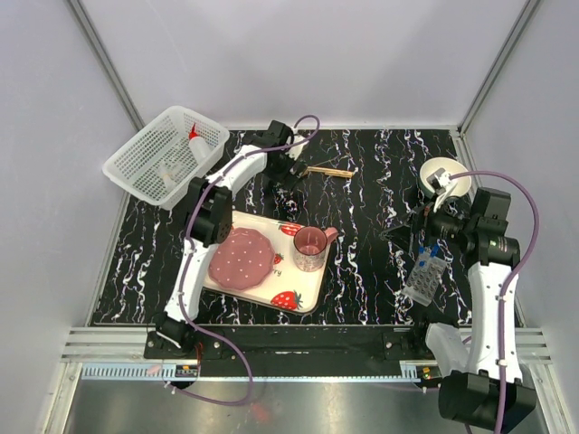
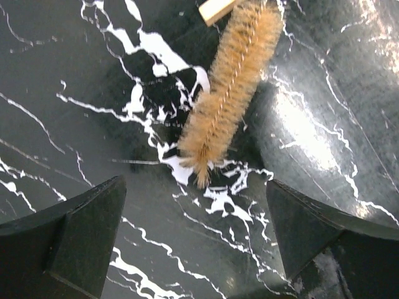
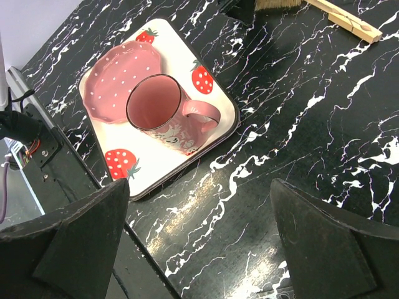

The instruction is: Organize the chemistry lab equipment

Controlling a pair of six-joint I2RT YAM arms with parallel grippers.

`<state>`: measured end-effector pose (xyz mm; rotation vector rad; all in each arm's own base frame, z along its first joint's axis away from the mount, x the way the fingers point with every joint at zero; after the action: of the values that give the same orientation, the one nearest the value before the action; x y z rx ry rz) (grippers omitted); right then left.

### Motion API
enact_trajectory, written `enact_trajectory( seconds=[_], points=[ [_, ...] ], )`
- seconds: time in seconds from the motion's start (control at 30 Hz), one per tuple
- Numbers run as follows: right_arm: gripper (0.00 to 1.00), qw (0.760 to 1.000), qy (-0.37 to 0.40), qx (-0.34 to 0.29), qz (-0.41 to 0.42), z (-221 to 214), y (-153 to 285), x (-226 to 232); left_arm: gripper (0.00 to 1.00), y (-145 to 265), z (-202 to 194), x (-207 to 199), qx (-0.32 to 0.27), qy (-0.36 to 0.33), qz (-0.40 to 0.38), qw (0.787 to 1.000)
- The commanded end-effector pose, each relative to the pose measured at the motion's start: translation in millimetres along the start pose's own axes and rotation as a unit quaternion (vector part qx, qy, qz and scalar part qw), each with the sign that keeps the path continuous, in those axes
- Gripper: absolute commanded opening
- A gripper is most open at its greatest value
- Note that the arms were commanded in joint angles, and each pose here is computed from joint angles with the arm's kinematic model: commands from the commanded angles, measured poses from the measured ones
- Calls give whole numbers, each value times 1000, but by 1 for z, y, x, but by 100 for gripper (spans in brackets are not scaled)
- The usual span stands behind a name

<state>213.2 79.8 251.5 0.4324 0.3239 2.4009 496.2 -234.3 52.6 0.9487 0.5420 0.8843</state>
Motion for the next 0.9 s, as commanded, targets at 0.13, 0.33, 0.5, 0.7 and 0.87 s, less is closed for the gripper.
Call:
enact_trajectory(
  seconds=[0.13, 0.33, 0.5, 0.7, 0.87],
  points=[
    [100, 999, 4, -40, -4, 8, 8, 5, 93, -6, 25, 2, -27, -32, -7, 999],
    [99, 999, -2, -47, -8, 12, 10, 3, 79, -24, 22, -9, -24, -4, -38, 999],
    [100, 999, -4, -47, -14, 10, 11, 1, 61, -35, 19, -12, -20, 9, -49, 999],
    [100, 999, -8, -46, -19, 8, 11, -2, 29, -37, 18, -15, -20, 12, -57, 998],
    [100, 999, -5, -46, -25, 8, 12, -2, 0, -18, 26, -18, -45, 11, -60, 997]
  ],
)
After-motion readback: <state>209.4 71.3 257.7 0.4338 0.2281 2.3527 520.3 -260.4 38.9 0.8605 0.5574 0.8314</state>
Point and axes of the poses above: each gripper's point midway between its finger pads, its own y axis back along the fingers, its own x axis along the line the jaws close on, z = x × y, the point moved 2 cm from there along y, back along the fingers, and after that the axes turned 6 degrees about y, right-handed, at the moved point
